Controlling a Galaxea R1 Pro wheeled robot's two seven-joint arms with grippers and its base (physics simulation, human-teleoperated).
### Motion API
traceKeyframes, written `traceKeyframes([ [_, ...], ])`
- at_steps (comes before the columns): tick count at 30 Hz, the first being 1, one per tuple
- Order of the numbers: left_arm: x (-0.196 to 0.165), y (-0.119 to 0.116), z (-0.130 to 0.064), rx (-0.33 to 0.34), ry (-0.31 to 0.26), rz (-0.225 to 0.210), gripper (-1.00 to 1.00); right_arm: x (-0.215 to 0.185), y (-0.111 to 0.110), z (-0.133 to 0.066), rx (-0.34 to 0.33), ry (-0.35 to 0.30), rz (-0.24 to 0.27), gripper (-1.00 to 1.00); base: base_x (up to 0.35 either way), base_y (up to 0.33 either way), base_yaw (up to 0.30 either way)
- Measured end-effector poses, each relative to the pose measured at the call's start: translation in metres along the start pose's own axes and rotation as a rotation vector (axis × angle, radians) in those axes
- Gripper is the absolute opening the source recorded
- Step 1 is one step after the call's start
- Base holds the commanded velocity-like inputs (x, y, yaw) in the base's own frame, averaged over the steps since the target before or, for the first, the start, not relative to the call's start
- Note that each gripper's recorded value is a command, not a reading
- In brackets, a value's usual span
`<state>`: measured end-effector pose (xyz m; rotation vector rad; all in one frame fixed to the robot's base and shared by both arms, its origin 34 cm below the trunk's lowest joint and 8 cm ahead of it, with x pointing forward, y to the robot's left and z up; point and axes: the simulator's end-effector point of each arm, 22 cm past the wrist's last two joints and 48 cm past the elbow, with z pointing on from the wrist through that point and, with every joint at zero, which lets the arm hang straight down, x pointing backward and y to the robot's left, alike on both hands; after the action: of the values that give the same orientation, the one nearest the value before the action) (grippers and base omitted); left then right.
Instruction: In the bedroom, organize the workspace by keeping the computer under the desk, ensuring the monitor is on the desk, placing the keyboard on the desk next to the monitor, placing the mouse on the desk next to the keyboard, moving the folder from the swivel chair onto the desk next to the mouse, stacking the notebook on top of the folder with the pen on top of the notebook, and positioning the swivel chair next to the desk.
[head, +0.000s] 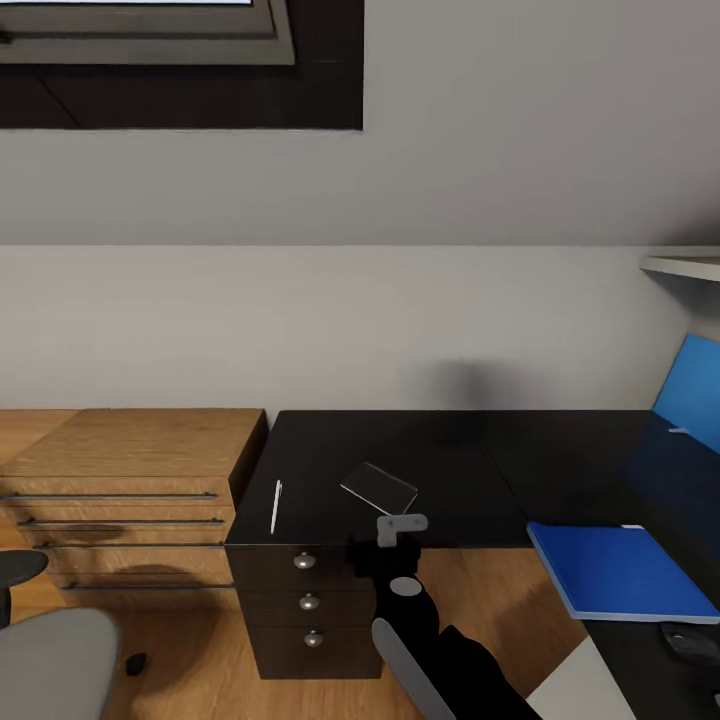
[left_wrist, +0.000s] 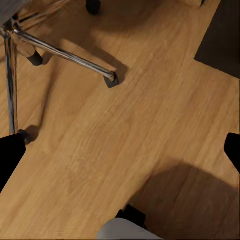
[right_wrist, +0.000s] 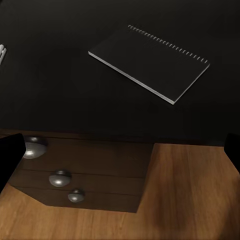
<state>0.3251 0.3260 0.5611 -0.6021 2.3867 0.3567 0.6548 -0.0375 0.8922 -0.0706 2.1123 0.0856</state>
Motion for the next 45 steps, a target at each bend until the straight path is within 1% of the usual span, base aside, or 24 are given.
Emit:
traceKeyframes([
  [1, -0.011, -0.010, 0.003, 0.020, -0.008, -0.012, 1.00, 0.000, 0.000, 0.000, 0.000, 0.000, 0.000, 1.00, 0.000, 0.000, 0.036],
  [3, -0.021, -0.019, 0.007, 0.039, -0.003, -0.018, 1.00, 0.000, 0.000, 0.000, 0.000, 0.001, 0.000, 1.00, 0.000, 0.000, 0.077],
  [6, -0.040, -0.033, 0.016, 0.079, 0.043, -0.006, 1.00, 0.001, 0.000, 0.001, 0.000, 0.003, 0.000, 1.00, 0.000, 0.000, 0.124],
  [7, -0.055, -0.044, 0.019, 0.115, 0.071, 0.007, 1.00, 0.002, 0.000, 0.001, 0.001, 0.004, 0.000, 1.00, 0.000, 0.000, 0.145],
  [9, -0.073, -0.057, 0.019, 0.153, 0.092, 0.019, 1.00, 0.003, 0.000, 0.002, 0.001, 0.006, 0.001, 1.00, 0.000, 0.000, 0.155],
  [10, -0.096, -0.072, 0.017, 0.197, 0.104, 0.028, 1.00, 0.003, 0.000, 0.002, 0.001, 0.007, 0.001, 1.00, 0.000, 0.000, 0.163],
  [11, -0.113, -0.080, 0.014, 0.223, 0.103, 0.027, 1.00, 0.003, 0.000, 0.002, 0.001, 0.008, 0.001, 1.00, 0.000, 0.000, 0.165],
  [12, -0.120, -0.083, 0.013, 0.231, 0.104, 0.022, 1.00, 0.004, 0.000, 0.003, 0.001, 0.009, 0.001, 1.00, 0.000, 0.000, 0.167],
  [13, -0.132, -0.085, 0.012, 0.240, 0.106, 0.007, 1.00, 0.004, 0.000, 0.003, 0.001, 0.010, 0.002, 1.00, 0.000, 0.000, 0.167],
  [16, -0.142, -0.088, 0.010, 0.247, 0.131, -0.020, 1.00, 0.006, 0.000, 0.004, 0.001, 0.014, 0.001, 1.00, 0.000, 0.000, 0.168],
  [17, -0.142, -0.088, 0.010, 0.247, 0.133, -0.020, 1.00, 0.007, 0.000, 0.004, 0.001, 0.015, 0.002, 1.00, 0.000, 0.000, 0.169],
  [18, -0.149, -0.096, 0.006, 0.265, 0.145, -0.031, 1.00, 0.007, -0.001, 0.005, 0.002, 0.016, 0.001, 1.00, 0.000, 0.000, 0.170],
  [20, -0.163, -0.106, -0.001, 0.290, 0.140, -0.041, 1.00, 0.008, -0.001, 0.005, 0.002, 0.017, 0.001, 1.00, 0.000, 0.000, 0.170],
  [21, -0.181, -0.111, -0.006, 0.300, 0.123, -0.051, 1.00, 0.008, -0.002, 0.006, 0.004, 0.018, 0.001, 1.00, 0.000, 0.000, 0.170],
  [24, -0.216, -0.113, -0.018, 0.281, 0.081, -0.063, 1.00, 0.010, -0.003, 0.007, 0.005, 0.022, 0.002, 1.00, 0.000, 0.000, 0.171],
  [27, -0.236, -0.111, -0.027, 0.255, 0.057, -0.064, 1.00, 0.011, -0.004, 0.008, 0.008, 0.025, 0.005, 1.00, 0.000, 0.000, 0.171],
  [28, -0.247, -0.109, -0.032, 0.236, 0.043, -0.064, 1.00, 0.011, -0.006, 0.009, 0.012, 0.026, 0.009, 1.00, 0.000, 0.000, 0.171],
  [31, -0.261, -0.107, -0.041, 0.211, 0.029, -0.065, 1.00, 0.012, -0.010, 0.011, 0.020, 0.030, 0.017, 1.00, 0.000, 0.000, 0.171],
  [37, -0.266, -0.104, -0.044, 0.192, 0.028, -0.068, 1.00, 0.014, -0.016, 0.015, 0.030, 0.038, 0.028, 1.00, 0.000, 0.000, 0.171],
  [45, -0.265, -0.101, -0.042, 0.179, 0.031, -0.064, 1.00, 0.017, -0.018, 0.017, 0.034, 0.047, 0.033, 1.00, 0.000, 0.000, 0.171],
])
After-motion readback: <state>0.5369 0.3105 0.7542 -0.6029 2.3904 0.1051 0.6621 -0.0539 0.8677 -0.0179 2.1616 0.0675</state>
